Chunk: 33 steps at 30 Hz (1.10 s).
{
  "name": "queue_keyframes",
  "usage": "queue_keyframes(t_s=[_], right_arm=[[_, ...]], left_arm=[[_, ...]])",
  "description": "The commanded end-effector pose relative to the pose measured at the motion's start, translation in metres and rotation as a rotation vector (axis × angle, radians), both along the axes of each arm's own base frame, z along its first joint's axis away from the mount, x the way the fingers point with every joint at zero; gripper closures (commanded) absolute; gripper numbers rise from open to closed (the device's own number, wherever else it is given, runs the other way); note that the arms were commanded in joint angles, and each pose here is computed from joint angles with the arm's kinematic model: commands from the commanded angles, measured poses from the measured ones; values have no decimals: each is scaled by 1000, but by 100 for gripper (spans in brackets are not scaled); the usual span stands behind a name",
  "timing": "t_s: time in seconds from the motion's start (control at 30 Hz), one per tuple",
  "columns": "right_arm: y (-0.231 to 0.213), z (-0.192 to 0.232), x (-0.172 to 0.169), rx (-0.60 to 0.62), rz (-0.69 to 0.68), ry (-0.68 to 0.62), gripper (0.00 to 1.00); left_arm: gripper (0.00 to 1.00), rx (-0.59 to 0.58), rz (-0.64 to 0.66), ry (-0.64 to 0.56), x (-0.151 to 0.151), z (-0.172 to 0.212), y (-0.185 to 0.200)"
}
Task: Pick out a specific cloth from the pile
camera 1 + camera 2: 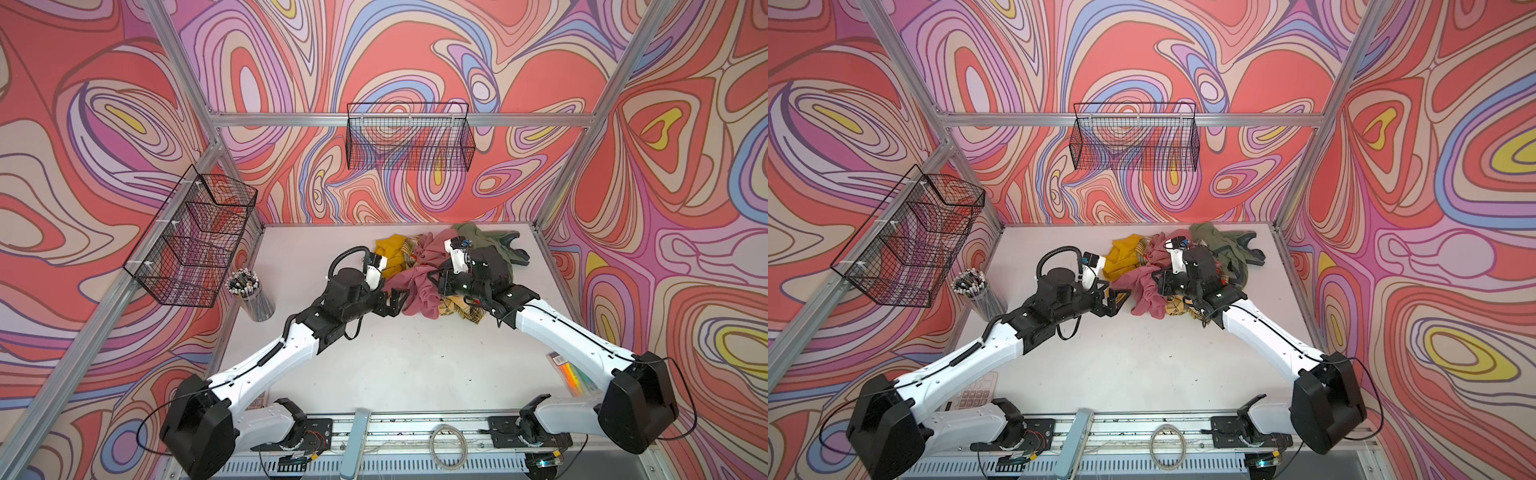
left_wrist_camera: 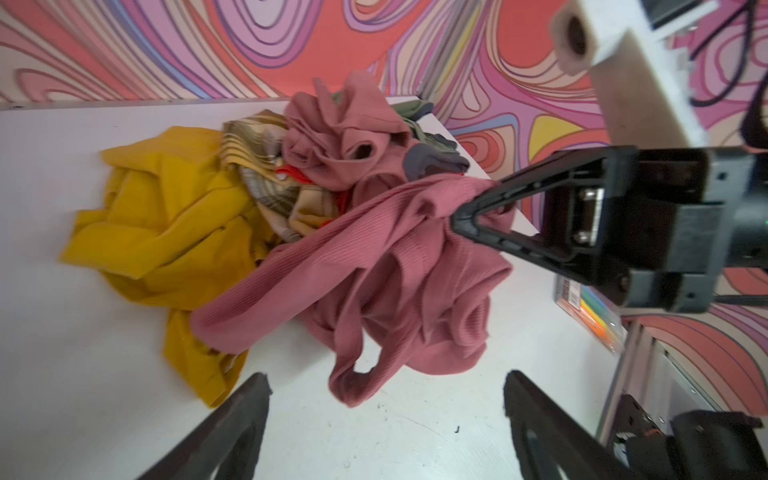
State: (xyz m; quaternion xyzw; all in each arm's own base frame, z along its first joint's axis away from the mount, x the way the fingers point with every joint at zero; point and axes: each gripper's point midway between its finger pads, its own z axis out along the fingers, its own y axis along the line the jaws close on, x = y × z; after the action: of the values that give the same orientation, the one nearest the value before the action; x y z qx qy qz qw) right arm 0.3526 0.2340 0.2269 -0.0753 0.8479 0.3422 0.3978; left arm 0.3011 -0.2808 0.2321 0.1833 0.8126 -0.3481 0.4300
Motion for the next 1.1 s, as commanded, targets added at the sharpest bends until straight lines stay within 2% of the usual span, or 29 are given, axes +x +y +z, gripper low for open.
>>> queue_keyframes(t_s=[0.0,0.13,0.37,0.5,0.57,0.63,0.7,0.77,0.83,0.9,0.97,1.0,1.07], right_arm=[[-5,14,12,82,-23,-42,100],[-12,12,14,111,-35,-34,100],[-15,5,13,128,-38,-15,100],[-18,1,11,138,-47,-4,100],[-21,0,11,141,-53,1,100],[-25,-2,11,141,-63,5,100],[-31,-3,11,138,-77,5,100],[-38,-5,12,133,-98,9,100],[-44,-5,12,129,-116,9,86],[-51,-6,12,118,-137,6,59],[-58,-5,12,103,-160,-5,44],[-63,-5,12,93,-174,-9,28],[-70,-5,12,71,-202,-20,6]], left_arm=[[14,-16,-137,7,-11,1,-35],[21,14,-150,57,-6,-16,-58],[23,66,-87,107,13,-34,-80],[33,68,-50,118,26,-36,-87],[47,75,-48,115,29,-34,-91],[70,89,-52,111,29,-31,-94],[89,98,-58,106,29,-27,-94],[100,105,-61,100,27,-23,-93],[100,113,-54,94,26,-19,-89],[100,114,-45,83,24,-11,-85],[100,116,-31,67,22,0,-79],[100,115,-24,57,21,7,-76],[100,115,-13,40,20,20,-70]])
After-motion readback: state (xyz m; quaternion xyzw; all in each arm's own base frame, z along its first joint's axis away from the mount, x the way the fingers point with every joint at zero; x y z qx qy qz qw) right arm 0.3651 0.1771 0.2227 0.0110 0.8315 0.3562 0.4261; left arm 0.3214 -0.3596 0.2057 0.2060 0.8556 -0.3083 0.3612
